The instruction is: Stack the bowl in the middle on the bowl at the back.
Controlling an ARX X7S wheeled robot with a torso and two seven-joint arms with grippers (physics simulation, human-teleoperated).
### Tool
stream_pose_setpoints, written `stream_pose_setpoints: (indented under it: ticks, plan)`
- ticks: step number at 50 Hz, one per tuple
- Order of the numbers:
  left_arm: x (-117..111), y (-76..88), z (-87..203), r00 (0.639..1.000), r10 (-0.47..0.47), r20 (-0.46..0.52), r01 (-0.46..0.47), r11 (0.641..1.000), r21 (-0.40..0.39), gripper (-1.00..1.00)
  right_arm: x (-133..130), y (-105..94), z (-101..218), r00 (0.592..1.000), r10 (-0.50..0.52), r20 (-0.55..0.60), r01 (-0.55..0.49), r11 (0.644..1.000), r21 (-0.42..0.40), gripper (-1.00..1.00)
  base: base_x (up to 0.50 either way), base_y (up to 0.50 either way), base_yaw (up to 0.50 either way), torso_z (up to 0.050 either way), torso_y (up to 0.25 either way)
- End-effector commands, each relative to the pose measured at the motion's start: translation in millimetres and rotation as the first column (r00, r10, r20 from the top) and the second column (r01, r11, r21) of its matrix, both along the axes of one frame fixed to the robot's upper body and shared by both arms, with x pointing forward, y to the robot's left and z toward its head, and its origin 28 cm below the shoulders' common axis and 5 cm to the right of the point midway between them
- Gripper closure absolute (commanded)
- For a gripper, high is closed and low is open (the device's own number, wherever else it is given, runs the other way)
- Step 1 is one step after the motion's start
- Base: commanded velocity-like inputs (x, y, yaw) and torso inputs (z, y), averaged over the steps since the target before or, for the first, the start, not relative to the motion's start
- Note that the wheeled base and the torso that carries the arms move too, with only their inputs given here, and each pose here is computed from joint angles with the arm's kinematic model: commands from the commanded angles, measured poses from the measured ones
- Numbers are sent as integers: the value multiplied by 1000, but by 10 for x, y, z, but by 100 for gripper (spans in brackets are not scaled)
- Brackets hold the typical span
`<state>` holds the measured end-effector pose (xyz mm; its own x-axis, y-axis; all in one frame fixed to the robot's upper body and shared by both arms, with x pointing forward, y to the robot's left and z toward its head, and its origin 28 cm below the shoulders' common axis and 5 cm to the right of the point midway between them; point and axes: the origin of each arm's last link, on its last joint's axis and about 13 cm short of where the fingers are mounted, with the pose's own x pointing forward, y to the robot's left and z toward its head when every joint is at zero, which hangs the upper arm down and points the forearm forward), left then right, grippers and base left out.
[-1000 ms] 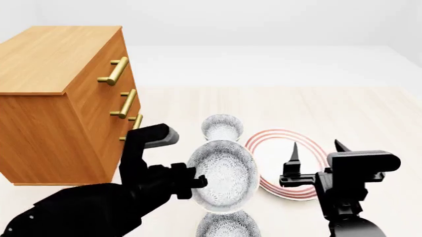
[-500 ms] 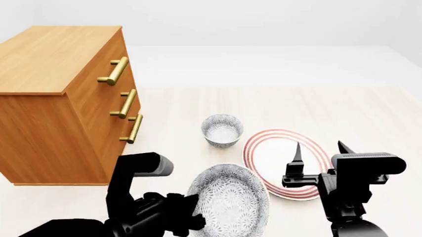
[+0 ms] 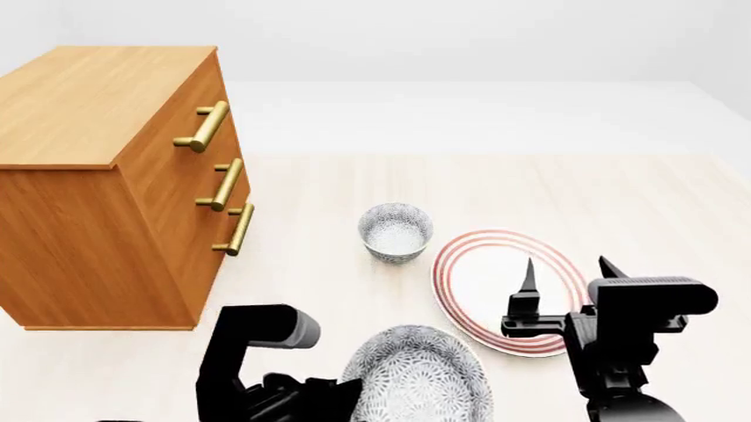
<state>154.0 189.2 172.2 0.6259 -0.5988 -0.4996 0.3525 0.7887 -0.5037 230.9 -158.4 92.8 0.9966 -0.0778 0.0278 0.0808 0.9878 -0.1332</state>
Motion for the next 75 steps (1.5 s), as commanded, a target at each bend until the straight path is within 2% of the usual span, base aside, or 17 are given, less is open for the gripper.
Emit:
stream_pose_setpoints:
  ticks: [1, 26, 38, 53, 64, 69, 75]
  plan:
    - [24, -50, -66, 999, -13, -30, 13, 1000, 1, 100, -11, -16, -22, 1000, -8, -1, 8, 1000, 6, -100, 0, 0, 0, 0, 0]
    - [100, -70, -200, 996, 13, -87, -11, 1000, 17, 100, -22, -38, -52, 1000, -19, -5, 19, 1000, 15, -100, 0, 0, 0, 0, 0]
    - [176, -124, -378, 987, 5, -160, 0, 999, 34, 100, -24, -49, -65, 1000, -21, -8, 21, 1000, 15, -100, 0, 0, 0, 0, 1]
    - [229, -141, -434, 983, -4, -182, 11, 999, 33, 100, 2, -38, -95, 1000, -19, -22, 19, 1000, 11, -100, 0, 0, 0, 0, 0]
    - [274, -150, -420, 983, -13, -185, 13, 1000, 0, 100, 14, -38, -110, 999, -20, -27, 20, 1000, 11, -100, 0, 0, 0, 0, 1]
    - [256, -146, -369, 988, -36, -153, 29, 998, -48, 100, 10, -43, -119, 999, -20, -29, 21, 1000, 12, -100, 0, 0, 0, 0, 0]
    - [248, -143, -355, 989, -40, -141, 32, 998, -62, 100, 8, -45, -124, 999, -22, -31, 22, 1000, 13, -100, 0, 0, 0, 0, 0]
